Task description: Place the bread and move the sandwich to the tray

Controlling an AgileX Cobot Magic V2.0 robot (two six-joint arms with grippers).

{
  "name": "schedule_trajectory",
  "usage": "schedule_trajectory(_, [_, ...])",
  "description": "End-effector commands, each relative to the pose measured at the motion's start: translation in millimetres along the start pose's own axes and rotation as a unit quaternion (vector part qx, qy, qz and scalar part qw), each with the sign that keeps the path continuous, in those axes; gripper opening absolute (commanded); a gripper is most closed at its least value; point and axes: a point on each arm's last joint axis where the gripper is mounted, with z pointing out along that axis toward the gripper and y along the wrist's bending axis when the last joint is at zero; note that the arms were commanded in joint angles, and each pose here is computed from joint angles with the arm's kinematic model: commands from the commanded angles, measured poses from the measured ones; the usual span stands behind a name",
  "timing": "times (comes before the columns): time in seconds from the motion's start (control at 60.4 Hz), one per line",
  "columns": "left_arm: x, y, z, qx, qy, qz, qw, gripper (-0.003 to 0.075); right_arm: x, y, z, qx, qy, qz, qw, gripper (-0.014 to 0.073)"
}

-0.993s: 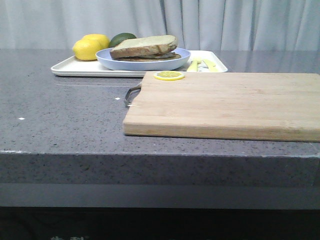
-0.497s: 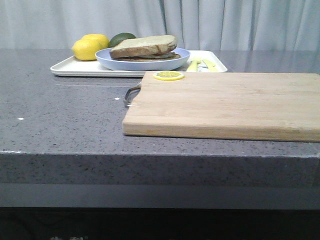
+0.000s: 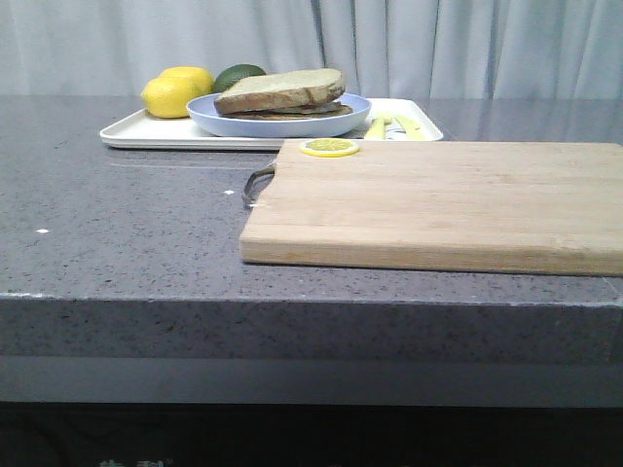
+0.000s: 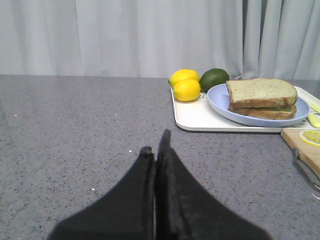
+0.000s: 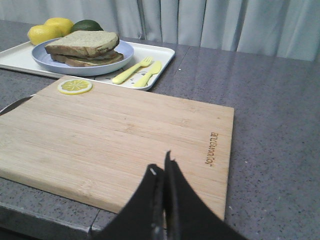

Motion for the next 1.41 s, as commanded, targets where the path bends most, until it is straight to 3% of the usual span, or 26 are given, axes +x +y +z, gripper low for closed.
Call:
schedule_trajectory(0.0, [-3, 1, -4, -0.012, -0.066, -0.014, 0.998, -0.0019, -13, -2, 0, 0.012, -0.037, 0.006, 0.999, -0.0077])
schedule_trajectory(0.099, [18, 1, -10, -0.02, -0.086, -0.026, 0.996, -0.0019, -13, -2, 0, 0.012, -0.037, 0.006, 0.999, -0.0077])
schedule_trajectory(0.364, [62, 2, 8, -0.024, -0.047, -0.06, 0.997, -0.0019, -13, -2, 0, 0.011, -0.035, 0.006, 0.999, -0.0077])
schedule_trajectory(0.53, [84, 4, 15, -0.031, -0.074, -0.062, 0.995, -0.0019, -13, -2, 0, 0.011, -0.035, 0.006, 0.999, -0.0077])
schedule_trajectory(1.391, [85, 4, 15, -0.03, -0.064, -0.064, 0.995, -0.0019, -13, -2, 0, 0.011, -0.035, 0.006, 0.999, -0.0077])
